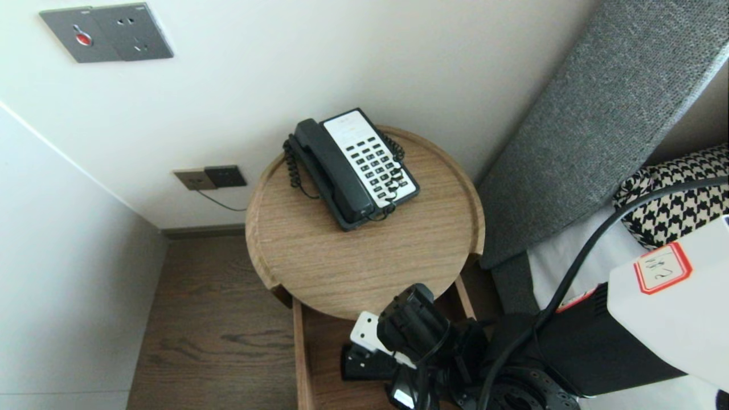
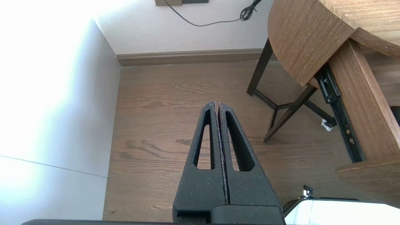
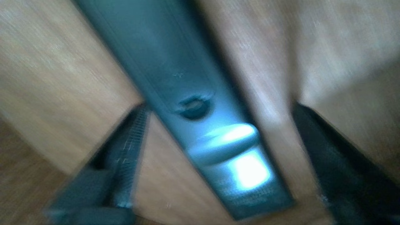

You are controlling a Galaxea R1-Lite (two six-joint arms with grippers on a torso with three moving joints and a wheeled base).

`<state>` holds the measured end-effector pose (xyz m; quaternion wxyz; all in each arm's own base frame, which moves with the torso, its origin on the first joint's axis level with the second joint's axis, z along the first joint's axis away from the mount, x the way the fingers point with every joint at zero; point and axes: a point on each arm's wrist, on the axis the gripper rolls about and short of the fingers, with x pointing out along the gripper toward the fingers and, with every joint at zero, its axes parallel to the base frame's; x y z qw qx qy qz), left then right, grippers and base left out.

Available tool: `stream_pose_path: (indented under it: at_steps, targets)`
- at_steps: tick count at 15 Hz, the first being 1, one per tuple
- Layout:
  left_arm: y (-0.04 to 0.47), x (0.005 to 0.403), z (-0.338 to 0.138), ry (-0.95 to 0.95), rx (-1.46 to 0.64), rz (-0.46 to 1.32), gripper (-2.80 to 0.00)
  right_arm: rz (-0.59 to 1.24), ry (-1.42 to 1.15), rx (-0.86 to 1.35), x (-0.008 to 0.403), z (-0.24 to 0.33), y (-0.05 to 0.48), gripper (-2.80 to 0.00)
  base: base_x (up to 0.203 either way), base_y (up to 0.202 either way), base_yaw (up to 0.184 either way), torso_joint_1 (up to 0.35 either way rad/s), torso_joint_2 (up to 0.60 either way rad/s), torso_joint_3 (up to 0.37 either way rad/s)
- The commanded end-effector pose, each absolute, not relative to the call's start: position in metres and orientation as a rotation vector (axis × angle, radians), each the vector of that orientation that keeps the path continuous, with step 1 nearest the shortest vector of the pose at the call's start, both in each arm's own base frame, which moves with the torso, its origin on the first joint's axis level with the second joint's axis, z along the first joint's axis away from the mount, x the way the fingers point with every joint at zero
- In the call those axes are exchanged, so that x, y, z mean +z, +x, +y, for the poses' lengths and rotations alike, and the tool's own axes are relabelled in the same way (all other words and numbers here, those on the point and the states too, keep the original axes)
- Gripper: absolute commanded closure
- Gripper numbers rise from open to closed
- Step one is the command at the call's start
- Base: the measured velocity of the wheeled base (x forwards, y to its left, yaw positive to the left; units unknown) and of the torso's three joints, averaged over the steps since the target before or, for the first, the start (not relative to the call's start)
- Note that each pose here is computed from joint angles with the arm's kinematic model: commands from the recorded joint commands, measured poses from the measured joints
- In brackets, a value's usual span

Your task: Take the remote control out of the drawer one by one and place them on the table

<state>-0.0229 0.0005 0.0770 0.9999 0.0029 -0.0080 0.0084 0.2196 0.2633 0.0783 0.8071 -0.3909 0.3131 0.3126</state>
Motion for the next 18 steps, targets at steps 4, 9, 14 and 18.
stream_pose_path:
  at_steps: [4,9,14,18]
  targets:
    - [-0.023,0.077,0.001,0.006,0.017,-0.015,0.00,0.673,-0.842,0.666,0.078,0.261,0.218,0.00,0.000,0.000,0.000,0.000,0.00,0.000]
    - [-0.023,0.077,0.000,0.006,0.018,-0.015,0.00,0.658,-0.836,0.667,0.083,0.260,0.217,0.00,0.000,0.000,0.000,0.000,0.00,0.000]
    - [-0.023,0.077,0.000,0.006,0.018,-0.015,0.00,0.637,-0.819,0.665,0.093,0.258,0.215,0.00,0.000,0.000,0.000,0.000,0.00,0.000]
    - [-0.023,0.077,0.001,0.006,0.017,-0.015,0.00,0.609,-0.803,0.665,0.104,0.256,0.212,0.00,0.000,0.000,0.000,0.000,0.00,0.000]
